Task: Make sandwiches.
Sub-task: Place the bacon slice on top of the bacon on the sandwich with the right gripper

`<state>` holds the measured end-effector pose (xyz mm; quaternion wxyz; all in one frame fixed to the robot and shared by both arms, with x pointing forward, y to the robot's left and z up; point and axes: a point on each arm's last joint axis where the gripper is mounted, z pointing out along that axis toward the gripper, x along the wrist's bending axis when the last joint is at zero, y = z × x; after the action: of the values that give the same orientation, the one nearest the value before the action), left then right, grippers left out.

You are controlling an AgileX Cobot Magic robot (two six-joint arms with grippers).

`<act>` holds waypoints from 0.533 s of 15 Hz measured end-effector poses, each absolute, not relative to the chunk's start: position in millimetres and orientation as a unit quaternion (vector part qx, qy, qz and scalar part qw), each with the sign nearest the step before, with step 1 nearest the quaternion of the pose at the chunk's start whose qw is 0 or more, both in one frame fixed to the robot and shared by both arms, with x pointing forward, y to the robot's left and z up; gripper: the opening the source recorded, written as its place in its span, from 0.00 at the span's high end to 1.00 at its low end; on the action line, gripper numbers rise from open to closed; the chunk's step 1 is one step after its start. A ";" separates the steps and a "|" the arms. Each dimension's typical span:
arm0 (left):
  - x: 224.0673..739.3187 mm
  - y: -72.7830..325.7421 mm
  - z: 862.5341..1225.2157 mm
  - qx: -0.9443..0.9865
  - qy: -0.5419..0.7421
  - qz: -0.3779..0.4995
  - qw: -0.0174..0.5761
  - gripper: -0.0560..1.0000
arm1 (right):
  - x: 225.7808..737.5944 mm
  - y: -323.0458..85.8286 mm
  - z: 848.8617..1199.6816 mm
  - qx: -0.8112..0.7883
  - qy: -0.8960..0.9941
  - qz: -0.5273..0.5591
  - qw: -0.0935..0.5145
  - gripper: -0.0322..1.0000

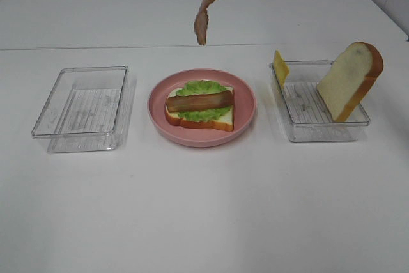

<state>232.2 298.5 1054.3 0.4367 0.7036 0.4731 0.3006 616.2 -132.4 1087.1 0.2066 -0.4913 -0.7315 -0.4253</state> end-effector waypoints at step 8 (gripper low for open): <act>232.2 298.5 1054.3 0.704 0.473 0.301 0.437 0.24 | 658.8 -104.3 993.2 -0.535 -0.654 -0.445 0.295 0.97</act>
<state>232.2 298.5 1054.3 0.4367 0.7036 0.4731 0.3006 658.8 -104.3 993.2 0.2951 -0.5351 -0.6544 -0.4454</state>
